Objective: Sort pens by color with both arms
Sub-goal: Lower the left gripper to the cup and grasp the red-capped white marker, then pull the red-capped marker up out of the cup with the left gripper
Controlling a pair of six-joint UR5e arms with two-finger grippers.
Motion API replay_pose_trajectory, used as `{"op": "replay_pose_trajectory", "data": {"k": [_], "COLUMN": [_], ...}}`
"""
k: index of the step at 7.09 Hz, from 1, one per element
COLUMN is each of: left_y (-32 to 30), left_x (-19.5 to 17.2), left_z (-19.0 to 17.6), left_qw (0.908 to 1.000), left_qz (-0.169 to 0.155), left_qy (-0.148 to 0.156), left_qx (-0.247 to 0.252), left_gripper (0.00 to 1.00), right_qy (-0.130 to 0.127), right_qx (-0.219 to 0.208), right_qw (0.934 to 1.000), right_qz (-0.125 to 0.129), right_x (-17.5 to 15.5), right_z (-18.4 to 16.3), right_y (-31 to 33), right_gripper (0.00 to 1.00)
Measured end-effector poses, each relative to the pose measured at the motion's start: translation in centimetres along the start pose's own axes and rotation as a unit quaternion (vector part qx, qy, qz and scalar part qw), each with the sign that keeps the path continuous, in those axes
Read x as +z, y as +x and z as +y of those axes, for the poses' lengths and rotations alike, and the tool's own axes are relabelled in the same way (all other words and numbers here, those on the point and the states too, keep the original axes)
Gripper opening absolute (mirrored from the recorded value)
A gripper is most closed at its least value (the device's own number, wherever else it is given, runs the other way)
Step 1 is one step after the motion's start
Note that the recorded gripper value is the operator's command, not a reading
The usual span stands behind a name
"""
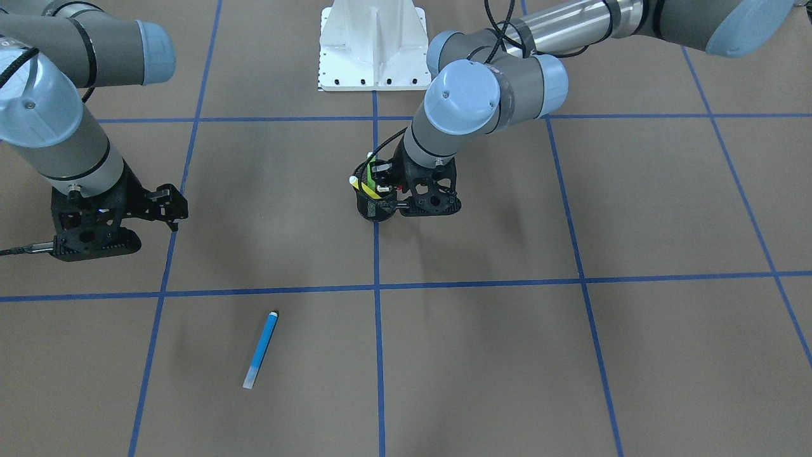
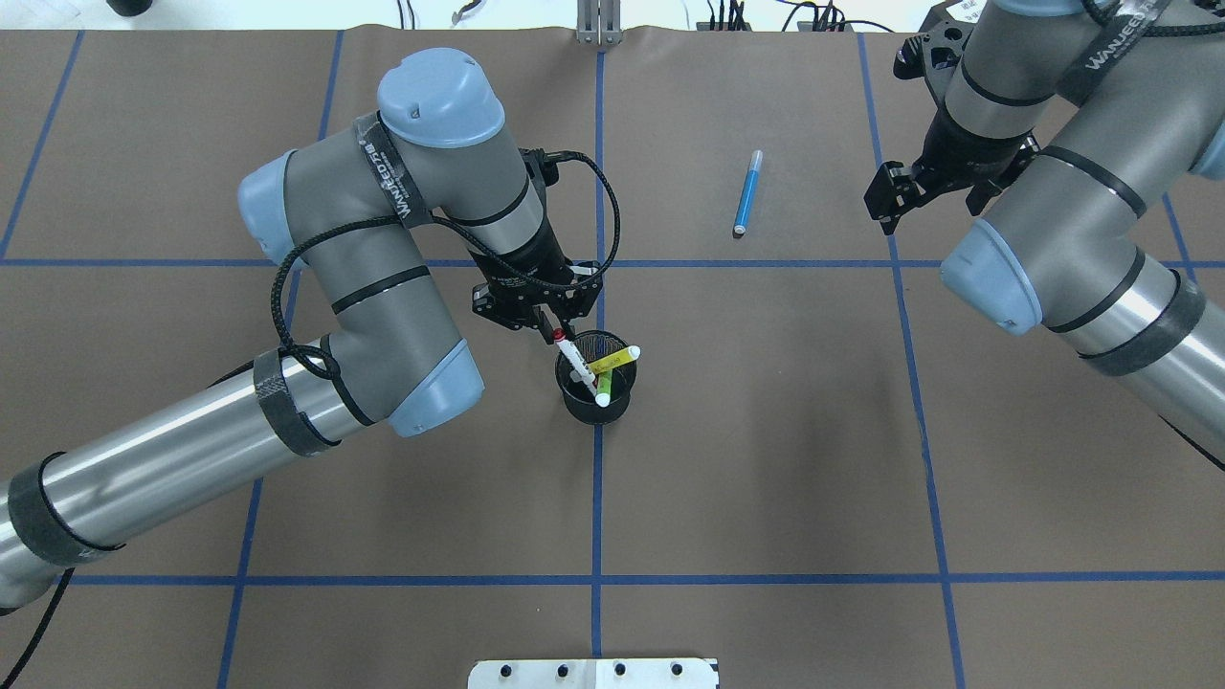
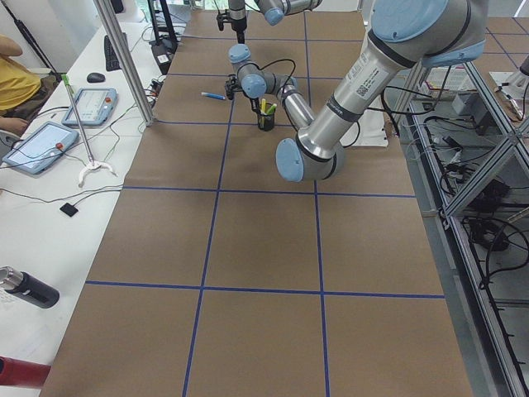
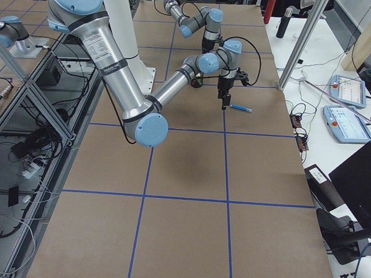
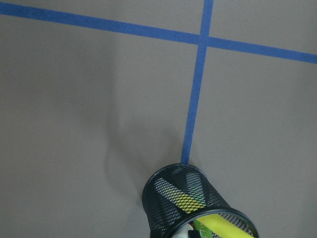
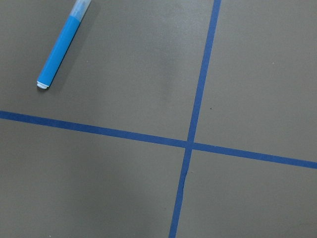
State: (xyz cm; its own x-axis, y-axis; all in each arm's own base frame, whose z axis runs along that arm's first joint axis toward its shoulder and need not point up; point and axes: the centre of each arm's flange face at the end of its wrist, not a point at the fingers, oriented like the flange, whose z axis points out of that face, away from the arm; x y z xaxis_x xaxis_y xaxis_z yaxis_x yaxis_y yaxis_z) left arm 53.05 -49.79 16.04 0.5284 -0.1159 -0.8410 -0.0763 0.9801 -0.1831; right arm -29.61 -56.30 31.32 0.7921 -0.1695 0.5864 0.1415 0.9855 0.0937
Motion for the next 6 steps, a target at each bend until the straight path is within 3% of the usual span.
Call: {"op": "replay_pose_trajectory", "data": {"k": [6], "left_y": [0.5], "left_x": [-1.9], "left_z": [1.3], "left_qw": [0.9998], "left_qz": [0.016], "left_qy": [0.006], "left_qx": [0.011], "left_gripper": [0.01], "right_qy": [0.001], "right_qx": [0.001], "right_qw": [1.0000], "right_qz": [-0.001], "right_x": [0.0], "right_z": [0.0], "right_y": [-0.2], "right_gripper": [1.00]}}
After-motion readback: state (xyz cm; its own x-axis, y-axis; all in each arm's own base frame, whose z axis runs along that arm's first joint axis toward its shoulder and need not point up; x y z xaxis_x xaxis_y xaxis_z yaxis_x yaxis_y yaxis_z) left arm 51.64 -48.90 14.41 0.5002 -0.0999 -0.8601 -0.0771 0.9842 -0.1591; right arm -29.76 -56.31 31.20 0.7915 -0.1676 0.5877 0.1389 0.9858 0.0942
